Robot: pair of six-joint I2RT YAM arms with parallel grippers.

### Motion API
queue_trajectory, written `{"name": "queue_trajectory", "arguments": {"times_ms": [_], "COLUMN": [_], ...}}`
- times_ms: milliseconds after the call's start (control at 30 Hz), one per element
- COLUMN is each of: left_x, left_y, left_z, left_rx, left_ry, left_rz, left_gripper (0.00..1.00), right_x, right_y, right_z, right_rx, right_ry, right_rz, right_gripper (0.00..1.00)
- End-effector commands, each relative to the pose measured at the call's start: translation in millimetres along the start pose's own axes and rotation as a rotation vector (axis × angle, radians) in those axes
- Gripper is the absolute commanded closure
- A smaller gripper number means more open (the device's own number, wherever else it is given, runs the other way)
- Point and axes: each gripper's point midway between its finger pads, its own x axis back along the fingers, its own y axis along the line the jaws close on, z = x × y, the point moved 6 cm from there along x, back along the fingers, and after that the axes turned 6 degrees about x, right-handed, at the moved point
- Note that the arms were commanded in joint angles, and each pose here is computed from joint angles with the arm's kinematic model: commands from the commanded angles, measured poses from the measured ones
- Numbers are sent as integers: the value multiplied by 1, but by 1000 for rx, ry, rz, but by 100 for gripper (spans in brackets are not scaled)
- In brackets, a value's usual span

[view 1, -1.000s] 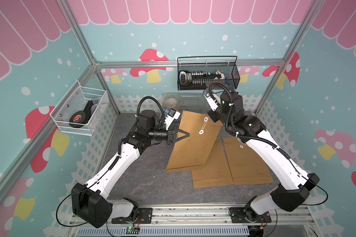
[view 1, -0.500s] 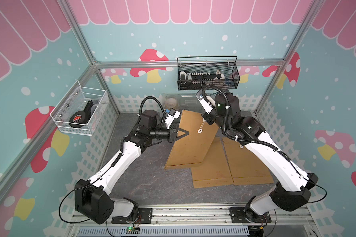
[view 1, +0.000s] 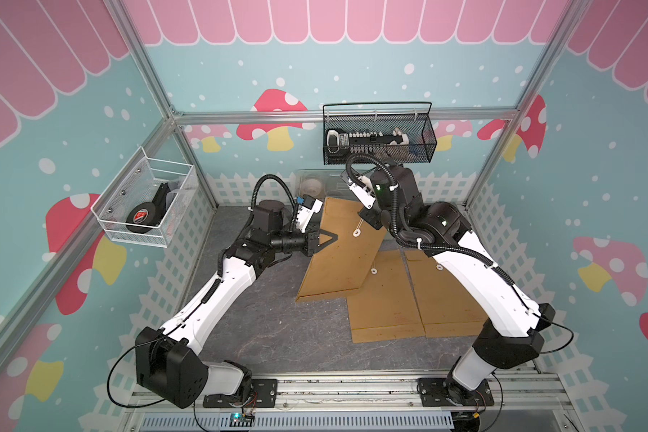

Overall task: Close the mouth of the file bag
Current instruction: Close the file bag.

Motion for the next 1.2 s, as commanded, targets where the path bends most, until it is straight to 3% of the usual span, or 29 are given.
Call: {"name": "queue_trajectory", "arguments": {"times_ms": [0, 300, 500, 867, 1167], "left_x": [7, 13, 19, 26, 33], "left_y": [-10, -18, -22, -31, -43], "left_z": [-5, -8, -14, -28, -33], "left_rx": [-43, -60, -58, -38, -51], "left_ry": [-9, -32, -73, -141, -157], "left_rz": [-9, -4, 7, 65, 98], "left_gripper": [100, 100, 100, 100, 100], "right_x": [2, -13, -11, -20, -32], "right_y": [11, 31, 47, 68, 74], "right_z": [-9, -15, -16, 7, 21], "right_rx": [-58, -212, -355, -573, -654], "right_ry": [-40, -63, -168, -314, -382], "right_rz": [-125, -314, -413, -370, -334], "right_gripper": [100, 100, 100, 100, 89]}}
